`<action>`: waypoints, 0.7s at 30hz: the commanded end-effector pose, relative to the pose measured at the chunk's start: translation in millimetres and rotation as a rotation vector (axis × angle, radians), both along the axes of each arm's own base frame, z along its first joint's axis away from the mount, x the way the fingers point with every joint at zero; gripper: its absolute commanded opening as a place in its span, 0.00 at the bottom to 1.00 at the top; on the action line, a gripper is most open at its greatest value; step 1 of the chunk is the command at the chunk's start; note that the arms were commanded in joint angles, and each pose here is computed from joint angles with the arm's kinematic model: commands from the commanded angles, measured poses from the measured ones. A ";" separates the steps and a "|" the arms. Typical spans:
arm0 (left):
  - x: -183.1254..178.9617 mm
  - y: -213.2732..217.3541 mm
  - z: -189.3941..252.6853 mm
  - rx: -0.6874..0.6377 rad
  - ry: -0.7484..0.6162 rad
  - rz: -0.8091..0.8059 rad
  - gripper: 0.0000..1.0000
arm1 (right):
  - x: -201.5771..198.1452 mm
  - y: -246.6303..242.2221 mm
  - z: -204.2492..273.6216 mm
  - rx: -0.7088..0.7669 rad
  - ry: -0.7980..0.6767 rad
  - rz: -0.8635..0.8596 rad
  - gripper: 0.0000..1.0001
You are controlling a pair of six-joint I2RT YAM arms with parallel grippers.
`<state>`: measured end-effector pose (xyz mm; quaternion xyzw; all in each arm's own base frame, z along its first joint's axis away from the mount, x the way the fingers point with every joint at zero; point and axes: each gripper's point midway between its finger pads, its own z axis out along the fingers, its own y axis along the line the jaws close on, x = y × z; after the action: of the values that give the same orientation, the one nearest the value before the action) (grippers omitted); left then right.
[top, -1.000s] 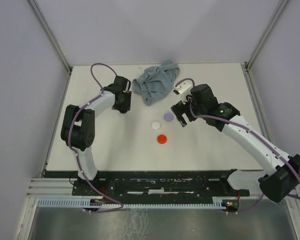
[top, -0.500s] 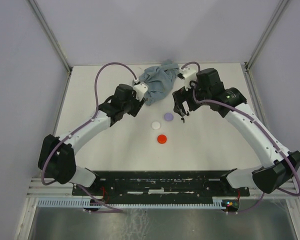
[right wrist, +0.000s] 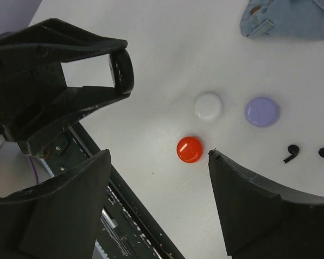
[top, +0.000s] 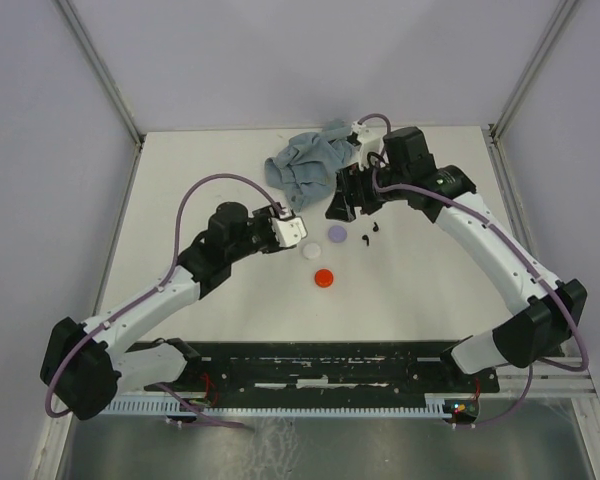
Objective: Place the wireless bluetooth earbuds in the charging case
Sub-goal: Pick up the charging case at the center of the board.
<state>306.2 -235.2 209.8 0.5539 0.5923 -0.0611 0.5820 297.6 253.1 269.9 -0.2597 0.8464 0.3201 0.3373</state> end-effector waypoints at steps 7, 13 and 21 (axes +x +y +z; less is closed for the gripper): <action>-16.4 -34.5 57.2 -0.012 -0.250 -0.197 0.44 | 0.2 57.1 22.3 0.193 0.012 0.082 0.76; -24.0 -40.7 59.0 -0.008 -0.254 -0.229 0.44 | -3.7 75.6 10.7 0.207 0.036 0.129 0.67; -29.6 -43.7 63.0 -0.027 -0.248 -0.241 0.44 | -7.9 74.7 -16.4 0.151 0.049 0.160 0.56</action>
<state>279.7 -271.4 228.2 0.6261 0.4919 -0.0727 0.6006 289.4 324.7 254.8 -0.2711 0.8177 0.4128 0.2957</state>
